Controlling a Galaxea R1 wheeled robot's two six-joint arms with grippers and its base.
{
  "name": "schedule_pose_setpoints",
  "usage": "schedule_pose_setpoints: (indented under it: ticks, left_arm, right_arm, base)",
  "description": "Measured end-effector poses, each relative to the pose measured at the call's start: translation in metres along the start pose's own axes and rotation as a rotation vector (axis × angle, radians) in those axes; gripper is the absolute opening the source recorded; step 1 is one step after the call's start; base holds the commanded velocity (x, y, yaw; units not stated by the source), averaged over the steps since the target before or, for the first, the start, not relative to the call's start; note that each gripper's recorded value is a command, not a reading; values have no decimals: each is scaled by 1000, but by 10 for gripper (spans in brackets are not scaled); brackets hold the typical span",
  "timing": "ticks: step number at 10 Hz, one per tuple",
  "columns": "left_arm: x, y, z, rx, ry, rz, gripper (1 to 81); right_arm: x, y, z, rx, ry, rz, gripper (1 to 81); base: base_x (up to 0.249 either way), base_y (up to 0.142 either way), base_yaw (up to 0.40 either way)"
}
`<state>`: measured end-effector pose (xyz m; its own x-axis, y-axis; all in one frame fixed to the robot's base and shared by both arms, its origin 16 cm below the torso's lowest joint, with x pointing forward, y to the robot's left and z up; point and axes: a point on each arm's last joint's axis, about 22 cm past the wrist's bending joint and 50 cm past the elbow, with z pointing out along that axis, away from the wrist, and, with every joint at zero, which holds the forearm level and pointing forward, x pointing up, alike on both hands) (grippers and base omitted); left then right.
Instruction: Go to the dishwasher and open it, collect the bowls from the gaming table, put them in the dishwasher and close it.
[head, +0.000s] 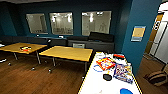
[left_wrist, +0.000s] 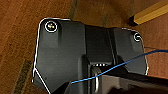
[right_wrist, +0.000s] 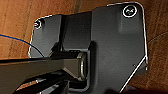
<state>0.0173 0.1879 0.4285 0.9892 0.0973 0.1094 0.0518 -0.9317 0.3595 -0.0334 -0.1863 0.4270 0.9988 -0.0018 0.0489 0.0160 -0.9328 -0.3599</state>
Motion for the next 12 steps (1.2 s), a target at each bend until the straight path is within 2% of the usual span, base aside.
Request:
schedule_pose_setpoints:
  ticks: [2, 5, 8, 12]
  left_arm:
    - [-6, 0, 0, 0, -8, -2, 811]
    - [9, 1, 1, -2, 12, 4, 811]
    - [-10, 0, -1, 1, -14, -4, 811]
    - [-2, 1, 0, 0, -2, -1, 811]
  right_arm:
    - [-2, 5, -1, -11, -4, 0, 811]
    - [10, 3, 0, -7, 14, -1, 811]
    - [-4, 3, 0, -8, -5, 5, 811]
    - [-4, 3, 0, -10, -2, 4, 811]
  base:
    - [120, 0, 0]
    - [27, 0, 0]
    - [0, 0, 0]
    - [0, 0, 0]
